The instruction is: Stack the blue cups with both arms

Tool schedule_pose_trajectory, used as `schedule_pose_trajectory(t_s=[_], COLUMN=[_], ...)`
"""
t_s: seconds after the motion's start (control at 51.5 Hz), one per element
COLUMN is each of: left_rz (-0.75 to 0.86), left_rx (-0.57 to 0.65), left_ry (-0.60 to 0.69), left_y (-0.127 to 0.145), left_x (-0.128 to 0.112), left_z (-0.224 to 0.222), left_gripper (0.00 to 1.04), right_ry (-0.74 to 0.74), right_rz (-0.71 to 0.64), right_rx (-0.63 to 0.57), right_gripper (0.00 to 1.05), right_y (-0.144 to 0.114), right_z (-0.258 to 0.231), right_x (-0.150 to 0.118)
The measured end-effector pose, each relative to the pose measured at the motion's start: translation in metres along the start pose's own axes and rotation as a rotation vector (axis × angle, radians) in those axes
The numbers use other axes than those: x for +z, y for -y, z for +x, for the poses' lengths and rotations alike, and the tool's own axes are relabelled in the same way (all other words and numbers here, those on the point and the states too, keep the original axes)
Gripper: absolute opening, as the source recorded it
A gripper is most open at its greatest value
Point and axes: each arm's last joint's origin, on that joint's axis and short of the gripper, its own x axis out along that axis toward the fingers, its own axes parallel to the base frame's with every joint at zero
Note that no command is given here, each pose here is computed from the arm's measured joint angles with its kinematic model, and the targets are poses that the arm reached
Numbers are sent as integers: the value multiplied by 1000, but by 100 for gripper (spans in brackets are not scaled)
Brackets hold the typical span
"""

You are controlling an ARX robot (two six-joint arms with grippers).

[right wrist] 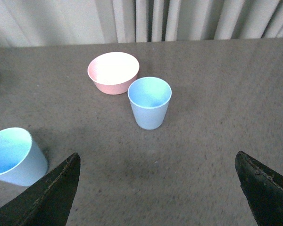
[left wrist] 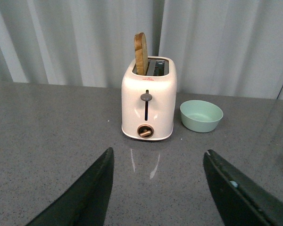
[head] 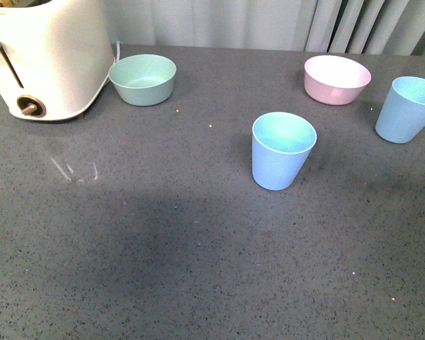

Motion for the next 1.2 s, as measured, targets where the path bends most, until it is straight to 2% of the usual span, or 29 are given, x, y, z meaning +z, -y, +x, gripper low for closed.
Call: schedule_pose_trajectory(t_s=[0.155, 0.214, 0.563, 0.951, 1.01, 1.126, 1.204], left_rz=[0, 0, 2, 2, 2, 2, 2], left_rx=[0, 0, 0, 0, 0, 0, 0], left_ry=[0, 0, 0, 0, 0, 0, 0], left_y=[0, 0, 0, 0, 0, 0, 0], left_x=[0, 0, 0, 0, 0, 0, 0], left_z=[0, 0, 0, 0, 0, 0, 0], left_gripper=[87, 97, 96, 96, 96, 96, 96], right_ry=[-127, -205, -396, -494, -496, -505, -513], right_rz=[-172, -250, -377, -411, -410, -398, -390], right_rx=[-14, 16, 65, 43, 45, 36, 28], right_gripper=[96, 96, 96, 96, 90, 66, 55], right_y=[-4, -8, -34, -46, -47, -47, -47], right_z=[62, 89, 184, 219, 221, 226, 227], right_x=[13, 14, 19, 3, 2, -2, -4])
